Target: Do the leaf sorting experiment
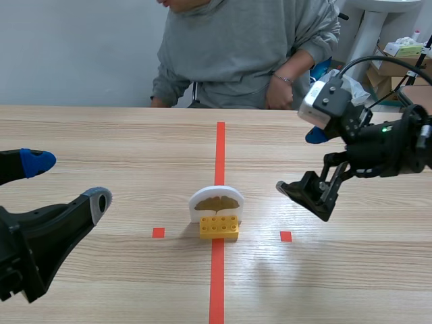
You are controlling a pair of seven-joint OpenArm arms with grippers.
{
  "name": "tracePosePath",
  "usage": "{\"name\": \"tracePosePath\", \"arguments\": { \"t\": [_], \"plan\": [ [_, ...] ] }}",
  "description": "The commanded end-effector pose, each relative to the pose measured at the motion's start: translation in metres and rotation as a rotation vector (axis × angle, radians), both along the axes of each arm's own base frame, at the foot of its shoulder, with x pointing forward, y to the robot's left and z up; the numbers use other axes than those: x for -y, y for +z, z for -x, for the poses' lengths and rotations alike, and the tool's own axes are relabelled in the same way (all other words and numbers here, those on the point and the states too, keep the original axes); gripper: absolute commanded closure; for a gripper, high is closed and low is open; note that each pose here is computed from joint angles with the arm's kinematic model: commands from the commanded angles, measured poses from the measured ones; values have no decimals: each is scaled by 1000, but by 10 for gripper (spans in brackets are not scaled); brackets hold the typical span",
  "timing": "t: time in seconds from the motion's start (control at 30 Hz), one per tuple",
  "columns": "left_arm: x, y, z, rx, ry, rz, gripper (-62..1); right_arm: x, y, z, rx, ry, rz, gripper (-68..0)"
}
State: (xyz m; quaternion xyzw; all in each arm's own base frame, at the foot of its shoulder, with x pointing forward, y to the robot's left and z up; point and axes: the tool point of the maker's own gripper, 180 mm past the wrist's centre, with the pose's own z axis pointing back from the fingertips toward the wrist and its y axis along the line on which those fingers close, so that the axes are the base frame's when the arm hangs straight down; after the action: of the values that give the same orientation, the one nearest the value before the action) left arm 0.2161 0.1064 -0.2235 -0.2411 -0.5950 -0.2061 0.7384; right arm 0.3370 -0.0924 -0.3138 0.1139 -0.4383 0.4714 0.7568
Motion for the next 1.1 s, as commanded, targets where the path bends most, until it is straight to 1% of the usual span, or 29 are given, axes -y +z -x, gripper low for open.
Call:
{"name": "tracePosePath", "arguments": {
  "t": [0.0,0.17,0.3,0.43,0.53,0.63,0.77,0.93,0.97,1.07],
  "plan": [
    [2,5,1,10,3,21,-623,-10,11,-11,36,10,-28,-679],
    [2,5,1,9,3,21,-623,-40,-5,-14,7,67,-30,-679],
    [2,5,1,9,3,21,-623,-62,-18,-11,-21,109,-32,-679],
    [2,5,1,9,3,21,-623,-79,-28,-6,-42,136,-41,-679],
    [2,5,1,10,3,21,-623,-88,-34,-4,-48,142,-50,-679],
    [2,5,1,10,3,22,-623,-98,-40,-2,-66,143,-73,-679],
    [2,5,1,10,3,22,-623,-109,-44,1,-72,155,-82,-679],
    [2,5,1,10,3,22,-623,-108,-44,-2,-65,133,-82,-679],
    [2,5,1,10,3,22,-623,-108,-45,-2,-65,131,-81,-674],
    [2,5,1,10,3,22,-623,-107,-46,-2,-69,129,-79,-565]
  ]
}}
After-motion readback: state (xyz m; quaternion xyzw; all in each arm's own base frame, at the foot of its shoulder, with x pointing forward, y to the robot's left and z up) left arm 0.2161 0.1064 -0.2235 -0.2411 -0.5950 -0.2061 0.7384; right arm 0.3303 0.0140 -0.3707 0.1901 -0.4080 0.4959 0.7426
